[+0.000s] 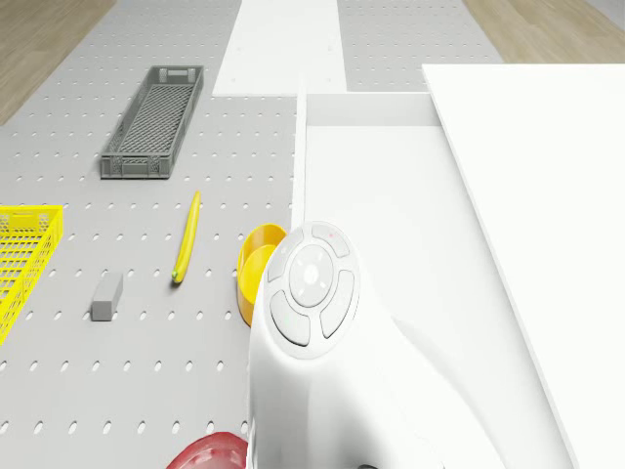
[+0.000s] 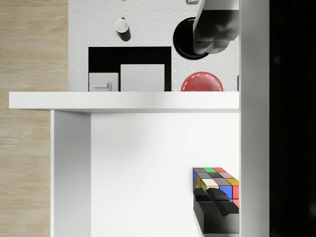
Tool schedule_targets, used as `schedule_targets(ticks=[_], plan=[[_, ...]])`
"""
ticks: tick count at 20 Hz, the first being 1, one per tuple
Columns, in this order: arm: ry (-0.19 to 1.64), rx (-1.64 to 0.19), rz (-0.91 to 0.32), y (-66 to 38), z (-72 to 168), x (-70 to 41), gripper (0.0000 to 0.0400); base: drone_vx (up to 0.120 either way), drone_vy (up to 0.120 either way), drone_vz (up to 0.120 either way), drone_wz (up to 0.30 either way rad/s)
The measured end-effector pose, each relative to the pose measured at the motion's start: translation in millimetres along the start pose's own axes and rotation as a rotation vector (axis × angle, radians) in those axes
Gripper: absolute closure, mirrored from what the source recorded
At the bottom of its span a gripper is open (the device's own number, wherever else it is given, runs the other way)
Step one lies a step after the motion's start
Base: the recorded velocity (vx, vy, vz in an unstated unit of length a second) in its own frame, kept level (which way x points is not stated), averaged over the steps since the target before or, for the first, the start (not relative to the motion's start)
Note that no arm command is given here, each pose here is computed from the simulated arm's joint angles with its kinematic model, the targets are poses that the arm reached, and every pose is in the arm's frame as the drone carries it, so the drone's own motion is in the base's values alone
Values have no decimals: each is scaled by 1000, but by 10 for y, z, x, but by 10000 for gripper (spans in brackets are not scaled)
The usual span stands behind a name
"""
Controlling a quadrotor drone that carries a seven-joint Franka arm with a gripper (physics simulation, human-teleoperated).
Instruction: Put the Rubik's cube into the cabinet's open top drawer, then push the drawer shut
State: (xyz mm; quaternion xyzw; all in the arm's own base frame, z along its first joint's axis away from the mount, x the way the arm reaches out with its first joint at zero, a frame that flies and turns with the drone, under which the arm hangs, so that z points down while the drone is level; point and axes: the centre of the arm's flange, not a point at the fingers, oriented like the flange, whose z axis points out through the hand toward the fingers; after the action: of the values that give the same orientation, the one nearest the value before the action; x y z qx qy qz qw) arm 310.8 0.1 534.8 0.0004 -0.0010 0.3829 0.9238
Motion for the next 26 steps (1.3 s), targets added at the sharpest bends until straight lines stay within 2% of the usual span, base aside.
schedule_targets(ticks=[12,13,14,15,18,20,23,26], plan=[[0,0,0,0,-1,0,0,0,120,0,0],[13,-13,-1,15,5,16,0,0,120,0,0],[105,-100,-12,62,24,12,0,0,120,0,0],[218,-216,-5,26,64,-83,0,0,120,0,0],[499,-545,103,-84,288,-165,0,0,120,-120,0],[658,-713,101,-218,456,-270,0,0,120,-120,0],[838,-877,63,-415,665,-446,0,0,120,-120,0],[950,-975,37,-543,803,-561,0,0,93,-120,0]])
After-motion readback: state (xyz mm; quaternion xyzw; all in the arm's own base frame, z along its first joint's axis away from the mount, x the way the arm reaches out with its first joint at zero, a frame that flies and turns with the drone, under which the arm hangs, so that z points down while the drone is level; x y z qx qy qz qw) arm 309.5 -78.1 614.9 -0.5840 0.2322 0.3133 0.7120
